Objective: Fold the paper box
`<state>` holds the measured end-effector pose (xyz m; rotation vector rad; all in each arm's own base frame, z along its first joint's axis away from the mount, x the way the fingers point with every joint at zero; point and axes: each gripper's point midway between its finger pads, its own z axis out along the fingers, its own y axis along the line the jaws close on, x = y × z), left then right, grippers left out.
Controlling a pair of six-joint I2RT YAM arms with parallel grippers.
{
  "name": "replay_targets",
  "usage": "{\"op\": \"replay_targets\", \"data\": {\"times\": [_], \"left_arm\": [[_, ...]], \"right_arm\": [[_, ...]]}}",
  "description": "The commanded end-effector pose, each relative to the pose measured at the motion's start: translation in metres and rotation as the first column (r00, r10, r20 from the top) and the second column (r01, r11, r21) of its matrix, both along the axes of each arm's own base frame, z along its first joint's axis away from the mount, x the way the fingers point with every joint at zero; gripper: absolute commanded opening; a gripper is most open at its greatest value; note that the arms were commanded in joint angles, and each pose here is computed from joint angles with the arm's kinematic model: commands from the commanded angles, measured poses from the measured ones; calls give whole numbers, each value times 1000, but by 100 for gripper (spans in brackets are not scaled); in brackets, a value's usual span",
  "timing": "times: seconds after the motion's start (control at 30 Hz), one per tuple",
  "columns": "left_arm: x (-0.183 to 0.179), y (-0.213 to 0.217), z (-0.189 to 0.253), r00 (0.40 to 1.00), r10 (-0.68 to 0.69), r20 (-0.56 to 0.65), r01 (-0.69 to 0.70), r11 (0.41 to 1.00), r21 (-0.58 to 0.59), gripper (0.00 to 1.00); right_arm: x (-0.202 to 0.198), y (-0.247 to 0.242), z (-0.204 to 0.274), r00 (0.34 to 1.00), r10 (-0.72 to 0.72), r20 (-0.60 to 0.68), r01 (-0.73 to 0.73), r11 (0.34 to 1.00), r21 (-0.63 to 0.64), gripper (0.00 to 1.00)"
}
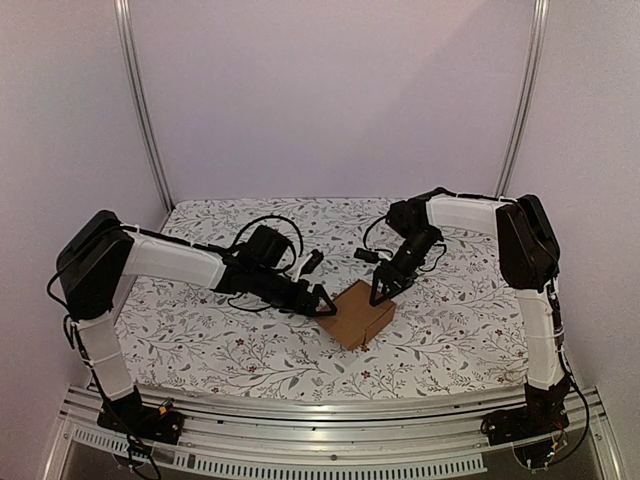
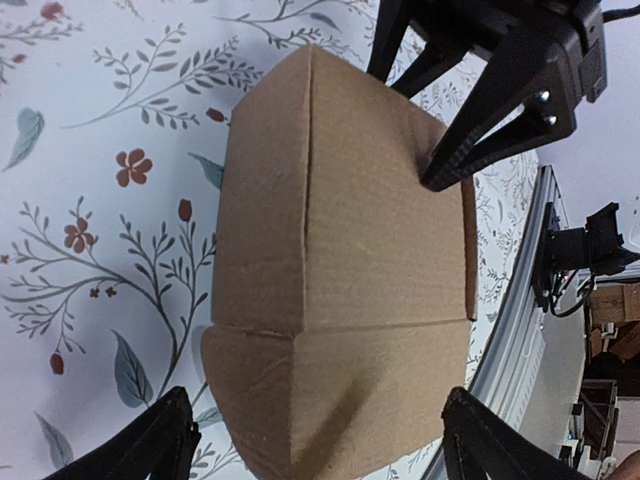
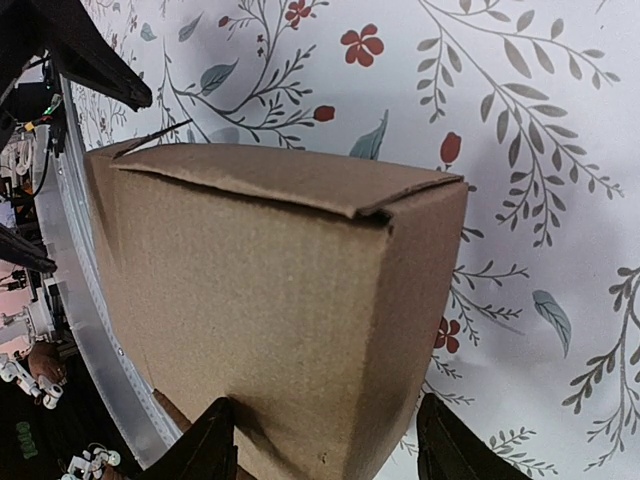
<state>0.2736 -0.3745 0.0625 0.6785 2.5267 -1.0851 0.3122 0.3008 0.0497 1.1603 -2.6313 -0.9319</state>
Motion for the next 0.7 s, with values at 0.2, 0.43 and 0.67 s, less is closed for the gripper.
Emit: {"op": "replay_targets", "data": {"times": [0.2, 0.43, 0.67], "left_arm": [[-4, -15, 22, 995, -87, -41, 78, 978, -194, 84], [1, -18, 3, 994, -76, -75, 62, 982, -176, 84], [3, -22, -1, 993, -83, -85, 66, 980, -186, 84]], "right_arm": [[-3, -6, -24, 1000, 23, -17, -24, 998, -57, 60], [-5, -6, -27, 999, 25, -26, -26, 998, -56, 60], [-6, -6, -28, 999, 26, -31, -27, 998, -57, 59]]}}
